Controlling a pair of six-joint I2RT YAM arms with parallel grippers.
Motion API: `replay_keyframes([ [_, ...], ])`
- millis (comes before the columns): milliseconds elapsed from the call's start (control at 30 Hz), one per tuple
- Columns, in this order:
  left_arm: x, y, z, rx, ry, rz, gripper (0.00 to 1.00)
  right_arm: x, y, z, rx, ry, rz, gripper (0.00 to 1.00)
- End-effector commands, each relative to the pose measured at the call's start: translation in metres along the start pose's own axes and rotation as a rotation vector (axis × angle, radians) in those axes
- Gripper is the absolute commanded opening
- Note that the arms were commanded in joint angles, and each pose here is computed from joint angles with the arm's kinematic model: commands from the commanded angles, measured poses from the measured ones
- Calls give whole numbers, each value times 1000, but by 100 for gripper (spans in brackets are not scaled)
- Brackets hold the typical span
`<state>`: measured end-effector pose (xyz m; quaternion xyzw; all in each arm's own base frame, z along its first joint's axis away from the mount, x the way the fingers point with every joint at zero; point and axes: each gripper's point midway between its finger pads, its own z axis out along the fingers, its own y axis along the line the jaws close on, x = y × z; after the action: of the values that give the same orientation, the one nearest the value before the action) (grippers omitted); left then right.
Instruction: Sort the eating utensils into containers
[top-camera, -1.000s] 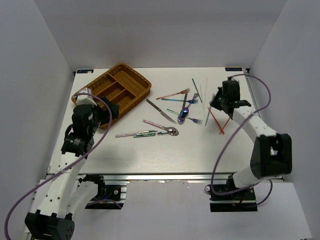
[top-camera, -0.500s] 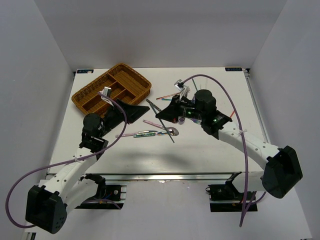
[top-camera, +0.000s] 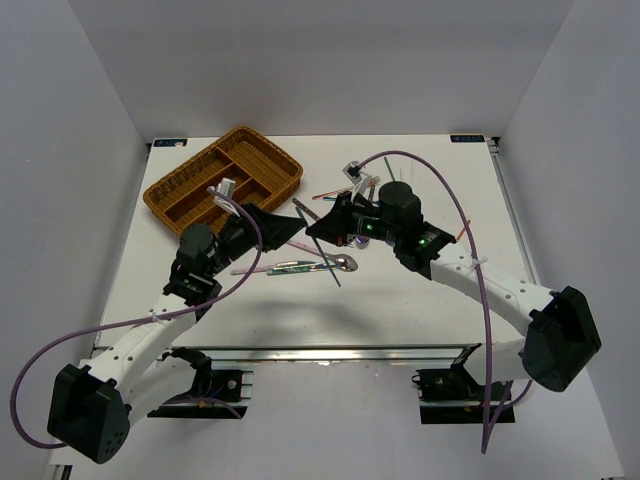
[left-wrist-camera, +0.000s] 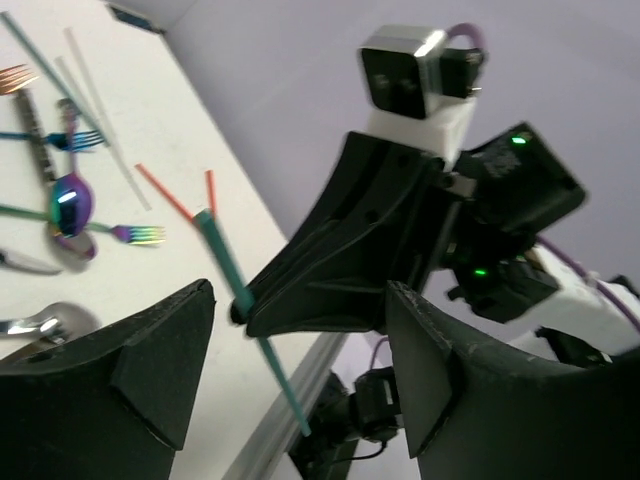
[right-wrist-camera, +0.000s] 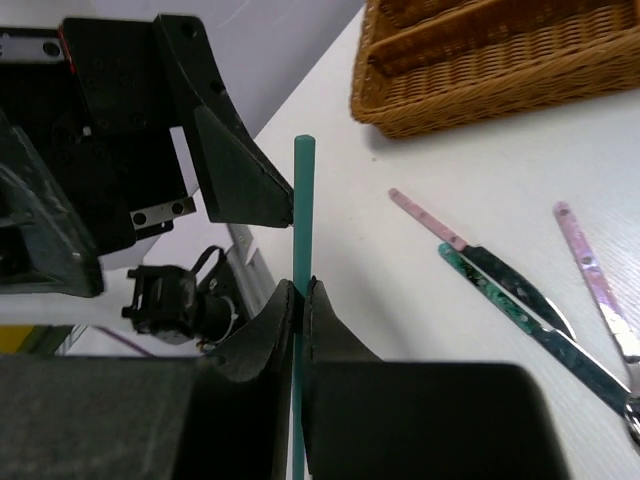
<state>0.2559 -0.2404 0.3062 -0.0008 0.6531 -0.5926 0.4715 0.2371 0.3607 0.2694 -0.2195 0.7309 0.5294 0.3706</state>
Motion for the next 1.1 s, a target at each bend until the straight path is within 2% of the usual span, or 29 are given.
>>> replay_keyframes([
  [0, -7, 2, -1, -50, -10, 53, 79, -40, 11, -9, 53, -139, -44, 0],
  [133, -6, 3, -1, -51, -7, 54, 86, -38, 12, -6, 40, -125, -56, 0],
  [300, -10, 3, 6, -41, -19, 56, 83, -20, 43, 8, -83, -32, -118, 0],
  [400, -15, 0, 10, -32, -29, 59, 67, -17, 45, 9, -86, -24, -119, 0],
  [433, -16, 1, 11, -34, -32, 59, 56, -17, 46, 9, -89, -26, -121, 0],
  [533, -18, 2, 12, -40, -40, 60, 43, -19, 47, 8, -81, -34, -126, 0],
  [567, -18, 1, 12, -37, -41, 60, 28, -20, 46, 8, -76, -35, -126, 0],
  [667, -18, 2, 13, -42, -41, 58, 0, -19, 43, 10, -66, -37, -123, 0],
  [800, -18, 9, 13, -76, -41, 54, 0, -18, 37, 12, -45, -40, -121, 0],
  [833, -20, 11, 13, -90, -45, 57, 0, -19, 35, 12, -33, -47, -123, 7],
  [867, -23, 22, 12, -160, -63, 49, 0, -17, 30, 11, -11, -52, -120, 22],
  [933, -31, 37, 8, -258, -102, 44, 0, -18, 17, 7, 57, -70, -113, 63],
  [967, -40, 52, 4, -368, -137, 53, 0, -23, 3, 1, 132, -105, -107, 68],
  [1033, -51, 64, 1, -464, -162, 76, 0, -20, -21, -10, 244, -106, -79, 76],
  [1067, -67, 73, -2, -559, -192, 120, 0, -31, -40, -23, 348, -155, -66, 77],
])
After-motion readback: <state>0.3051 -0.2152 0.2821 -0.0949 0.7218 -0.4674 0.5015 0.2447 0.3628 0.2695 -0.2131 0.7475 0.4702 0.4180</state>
